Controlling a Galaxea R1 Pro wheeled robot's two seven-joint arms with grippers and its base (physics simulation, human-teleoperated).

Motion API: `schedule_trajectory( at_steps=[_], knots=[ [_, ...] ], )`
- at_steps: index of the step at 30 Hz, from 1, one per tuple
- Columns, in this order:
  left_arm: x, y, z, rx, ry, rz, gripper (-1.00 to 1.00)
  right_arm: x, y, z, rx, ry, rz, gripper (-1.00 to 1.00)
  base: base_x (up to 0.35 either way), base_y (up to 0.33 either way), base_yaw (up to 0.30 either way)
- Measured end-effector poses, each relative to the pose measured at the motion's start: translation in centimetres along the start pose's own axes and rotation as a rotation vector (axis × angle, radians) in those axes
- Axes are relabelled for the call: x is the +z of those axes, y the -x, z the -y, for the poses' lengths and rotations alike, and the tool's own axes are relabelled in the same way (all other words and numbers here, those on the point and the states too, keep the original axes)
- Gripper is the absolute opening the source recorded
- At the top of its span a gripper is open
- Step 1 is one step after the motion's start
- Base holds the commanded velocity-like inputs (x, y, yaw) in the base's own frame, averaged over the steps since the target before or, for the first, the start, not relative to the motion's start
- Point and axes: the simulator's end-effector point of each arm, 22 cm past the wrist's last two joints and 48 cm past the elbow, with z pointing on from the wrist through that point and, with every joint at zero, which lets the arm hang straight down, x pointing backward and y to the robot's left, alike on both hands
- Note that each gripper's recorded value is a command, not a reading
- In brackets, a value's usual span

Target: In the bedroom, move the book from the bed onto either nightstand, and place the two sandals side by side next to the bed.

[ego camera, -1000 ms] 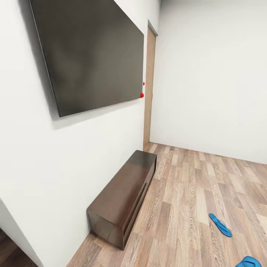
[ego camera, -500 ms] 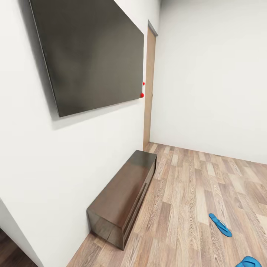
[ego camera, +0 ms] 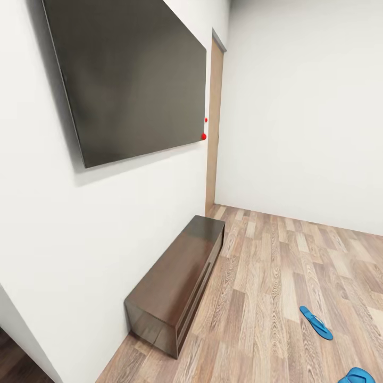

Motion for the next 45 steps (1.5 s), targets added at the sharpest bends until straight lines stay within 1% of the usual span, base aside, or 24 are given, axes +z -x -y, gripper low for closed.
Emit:
schedule_trajectory(
  at_steps=[5, 10, 15, 35, 40, 45],
  knots=[
    [0.0, 0.0, 0.0, 0.0, 0.0, 0.0, 1.0, 0.0, 0.0, 0.0, 0.001, 0.0, 0.0, 1.0, 0.0, 0.0, 0.0],
    [0.0, 0.1, -0.9, -0.001, 0.011, 0.002, 1.0, 0.0, 0.0, -0.5, 0.005, 0.007, 0.0, 1.0, 0.0, 0.0, 0.0],
    [0.0, 0.2, -1.2, 0.0, 0.015, 0.003, 1.0, 0.0, 0.0, -0.7, 0.005, 0.009, 0.001, 1.0, 0.0, 0.0, 0.0],
    [0.0, 0.2, -1.3, 0.0, 0.017, 0.003, 1.0, 0.0, -0.1, -0.9, 0.004, 0.011, -0.002, 1.0, 0.0, 0.0, 0.0],
    [0.0, 0.2, -1.3, -0.001, 0.016, 0.003, 1.0, 0.0, -0.5, -1.8, 0.004, 0.022, -0.009, 1.0, 0.0, 0.0, 0.0],
    [0.0, 0.2, -1.3, -0.002, 0.016, 0.004, 1.0, 0.0, -0.6, -2.1, 0.004, 0.026, -0.012, 1.0, 0.0, 0.0, 0.0]
  ],
)
